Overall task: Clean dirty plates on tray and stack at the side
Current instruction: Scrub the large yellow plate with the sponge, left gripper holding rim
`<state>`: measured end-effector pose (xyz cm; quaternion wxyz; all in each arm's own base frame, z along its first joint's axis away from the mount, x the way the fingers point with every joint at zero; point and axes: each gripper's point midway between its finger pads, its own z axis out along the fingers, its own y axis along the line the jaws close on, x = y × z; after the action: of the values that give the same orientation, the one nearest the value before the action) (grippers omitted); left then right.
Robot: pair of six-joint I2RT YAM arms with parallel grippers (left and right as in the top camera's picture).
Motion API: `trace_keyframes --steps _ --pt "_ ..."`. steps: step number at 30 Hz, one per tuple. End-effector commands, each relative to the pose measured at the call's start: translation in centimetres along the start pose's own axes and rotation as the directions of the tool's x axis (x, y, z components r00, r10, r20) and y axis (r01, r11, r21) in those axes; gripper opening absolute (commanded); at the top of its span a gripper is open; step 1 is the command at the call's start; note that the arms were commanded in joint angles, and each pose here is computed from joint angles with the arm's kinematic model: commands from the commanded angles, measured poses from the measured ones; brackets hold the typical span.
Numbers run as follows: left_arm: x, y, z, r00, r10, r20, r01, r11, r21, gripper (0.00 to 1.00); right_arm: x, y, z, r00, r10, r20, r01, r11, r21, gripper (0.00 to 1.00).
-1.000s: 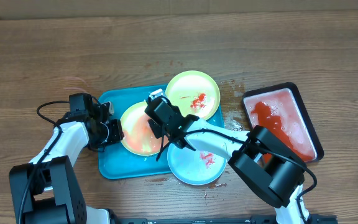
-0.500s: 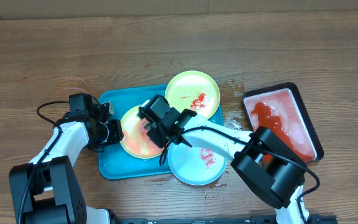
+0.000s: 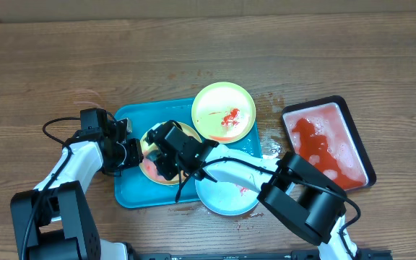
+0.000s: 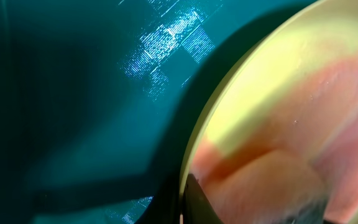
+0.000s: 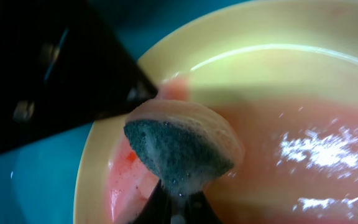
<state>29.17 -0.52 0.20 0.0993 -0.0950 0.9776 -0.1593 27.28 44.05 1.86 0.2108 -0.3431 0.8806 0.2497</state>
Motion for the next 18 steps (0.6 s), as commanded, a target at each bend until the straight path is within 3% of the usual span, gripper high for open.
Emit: trace_keyframes --steps 1,6,18 --pt "1.6 0.0 1.0 0.998 0.012 -0.055 -0.012 1.000 0.007 0.04 -1.7 -2.4 -0.1 0.990 0.106 0.093 -0.116 0.987 0.110 0.04" --pt "1.7 0.0 1.0 0.998 0.010 -0.059 -0.010 1.000 0.007 0.04 -3.1 -4.4 0.0 0.980 0.118 0.159 -0.142 0.978 0.150 0.04" --pt "1.8 0.0 1.0 0.998 0.010 -0.062 -0.009 1.000 0.007 0.05 1.0 -14.1 -0.4 0.982 0.173 0.076 -0.188 0.868 0.460 0.04"
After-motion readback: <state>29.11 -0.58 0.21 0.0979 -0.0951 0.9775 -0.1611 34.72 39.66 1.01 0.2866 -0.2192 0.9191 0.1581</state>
